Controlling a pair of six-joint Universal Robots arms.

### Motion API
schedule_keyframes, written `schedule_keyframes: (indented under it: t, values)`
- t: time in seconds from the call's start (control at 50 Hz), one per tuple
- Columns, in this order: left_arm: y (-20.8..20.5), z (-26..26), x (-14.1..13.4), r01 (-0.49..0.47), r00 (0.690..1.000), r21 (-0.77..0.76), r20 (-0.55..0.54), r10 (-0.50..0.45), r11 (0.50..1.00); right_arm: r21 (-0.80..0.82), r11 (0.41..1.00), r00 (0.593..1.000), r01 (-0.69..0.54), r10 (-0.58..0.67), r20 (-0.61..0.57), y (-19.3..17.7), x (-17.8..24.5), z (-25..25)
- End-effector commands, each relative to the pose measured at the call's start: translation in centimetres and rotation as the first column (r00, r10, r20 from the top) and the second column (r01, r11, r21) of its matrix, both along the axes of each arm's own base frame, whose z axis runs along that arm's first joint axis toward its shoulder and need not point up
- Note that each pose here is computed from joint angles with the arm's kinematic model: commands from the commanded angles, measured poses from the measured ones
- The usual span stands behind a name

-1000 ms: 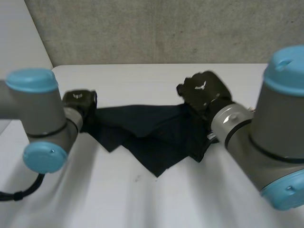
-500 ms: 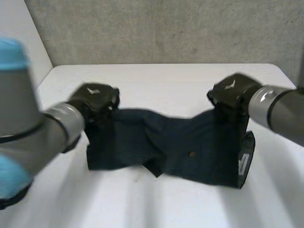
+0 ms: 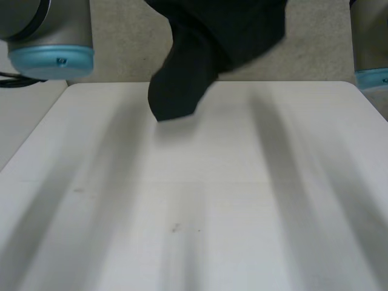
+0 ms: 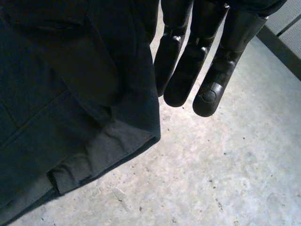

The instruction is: Fold the shorts.

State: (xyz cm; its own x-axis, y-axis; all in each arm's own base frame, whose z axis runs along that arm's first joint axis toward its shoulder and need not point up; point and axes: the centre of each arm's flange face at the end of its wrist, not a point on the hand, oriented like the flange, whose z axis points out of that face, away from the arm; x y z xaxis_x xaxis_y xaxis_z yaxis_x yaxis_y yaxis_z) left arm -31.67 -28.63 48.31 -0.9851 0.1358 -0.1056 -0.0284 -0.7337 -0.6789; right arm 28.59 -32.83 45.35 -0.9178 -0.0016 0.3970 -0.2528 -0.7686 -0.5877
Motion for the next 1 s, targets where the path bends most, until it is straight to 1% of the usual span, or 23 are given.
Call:
schedule_keyframes:
  t: [0.02, 0.08, 0.16, 0.18, 0.24, 0.26, 0.28, 0.34, 0.4, 0.42, 0.48, 0.5, 0.58, 0.62, 0.64, 0.7, 0.72, 0.78, 0.8, 0.82, 0.88, 0.94, 1.0]
  values:
    - [-0.6, -6.7, 1.1, -0.035, 0.993, 0.186, 0.116, 0.013, 0.982, 0.213, 0.977, 0.995, -0.010, 0.032, -0.098, -0.3, 0.4, -6.0]
    - [-0.9, -11.1, 1.4, -0.061, 0.983, 0.296, 0.184, 0.005, 0.953, 0.274, 0.961, 0.988, -0.027, 0.067, -0.136, -0.3, 0.9, -8.3]
    - [-0.8, -16.9, 1.9, -0.102, 0.962, 0.430, 0.271, -0.020, 0.897, 0.429, 0.902, 0.963, -0.053, 0.161, -0.218, 0.0, 2.2, -14.6]
    - [-0.6, -18.1, 2.0, -0.110, 0.957, 0.457, 0.289, -0.031, 0.883, 0.508, 0.860, 0.949, -0.041, 0.193, -0.250, 0.2, 2.3, -17.6]
    - [0.2, -22.8, 2.5, -0.150, 0.932, 0.553, 0.357, -0.070, 0.820, 0.631, 0.776, 0.929, -0.006, 0.238, -0.284, 0.8, 2.2, -22.1]
    - [0.5, -24.0, 2.6, -0.158, 0.925, 0.576, 0.372, -0.084, 0.802, 0.704, 0.710, 0.915, 0.025, 0.268, -0.303, 1.3, 2.1, -24.9]
    - [1.2, -26.3, 2.6, -0.176, 0.909, 0.620, 0.401, -0.116, 0.765, 0.734, 0.678, 0.908, 0.037, 0.284, -0.308, 1.6, 2.1, -26.0]
    - [2.9, -29.3, 3.1, -0.215, 0.875, 0.682, 0.452, -0.172, 0.699, 0.819, 0.568, 0.881, 0.081, 0.344, -0.325, 3.4, 1.8, -28.7]
    - [4.6, -30.7, 3.5, -0.246, 0.842, 0.717, 0.491, -0.222, 0.653, 0.851, 0.515, 0.873, 0.100, 0.366, -0.323, 4.1, 1.2, -29.3]
    - [5.7, -31.3, 3.6, -0.267, 0.817, 0.733, 0.517, -0.257, 0.626, 0.867, 0.484, 0.867, 0.118, 0.375, -0.327, 4.8, 0.9, -29.6]
    - [7.1, -31.6, 4.1, -0.306, 0.775, 0.746, 0.556, -0.300, 0.592, 0.883, 0.450, 0.860, 0.137, 0.388, -0.331, 6.1, 0.3, -28.8]
    - [7.9, -31.7, 4.7, -0.336, 0.747, 0.753, 0.579, -0.326, 0.566, 0.885, 0.444, 0.859, 0.140, 0.390, -0.331, 6.5, 0.1, -28.4]
    - [10.0, -31.9, 6.1, -0.398, 0.691, 0.771, 0.609, -0.390, 0.498, 0.909, 0.385, 0.845, 0.162, 0.421, -0.329, 8.9, -0.9, -26.8]
    - [10.6, -31.8, 6.5, -0.408, 0.683, 0.777, 0.608, -0.405, 0.480, 0.919, 0.350, 0.833, 0.183, 0.441, -0.334, 9.9, -1.4, -26.6]
    - [11.0, -31.7, 6.7, -0.412, 0.678, 0.779, 0.609, -0.412, 0.473, 0.925, 0.313, 0.812, 0.215, 0.469, -0.348, 10.9, -1.9, -26.6]
    - [12.3, -31.5, 7.4, -0.422, 0.664, 0.784, 0.610, -0.434, 0.456, 0.923, 0.264, 0.760, 0.280, 0.527, -0.381, 12.4, -2.6, -26.9]
    - [12.7, -31.5, 7.4, -0.422, 0.659, 0.785, 0.610, -0.441, 0.454, 0.915, 0.245, 0.716, 0.321, 0.570, -0.404, 13.5, -3.1, -27.1]
    - [14.4, -31.5, 7.5, -0.415, 0.635, 0.789, 0.608, -0.477, 0.454, 0.893, 0.238, 0.658, 0.381, 0.609, -0.443, 14.9, -4.0, -26.9]
    - [14.9, -31.5, 7.5, -0.411, 0.623, 0.791, 0.607, -0.493, 0.453, 0.882, 0.231, 0.624, 0.411, 0.634, -0.457, 15.7, -4.7, -26.8]
    - [16.1, -31.6, 7.4, -0.405, 0.597, 0.798, 0.601, -0.532, 0.447, 0.877, 0.232, 0.610, 0.421, 0.643, -0.463, 15.9, -4.9, -26.8]
    - [17.6, -31.8, 7.4, -0.409, 0.557, 0.804, 0.595, -0.580, 0.431, 0.862, 0.241, 0.570, 0.446, 0.667, -0.481, 16.9, -5.7, -26.3]
    - [18.7, -31.8, 7.5, -0.422, 0.520, 0.806, 0.590, -0.618, 0.415, 0.861, 0.253, 0.565, 0.441, 0.667, -0.486, 17.4, -5.9, -25.5]
    - [18.6, -31.3, 7.2, -0.423, 0.504, 0.796, 0.603, -0.618, 0.433, 0.865, 0.255, 0.570, 0.432, 0.666, -0.481, 17.3, -6.1, -25.1]
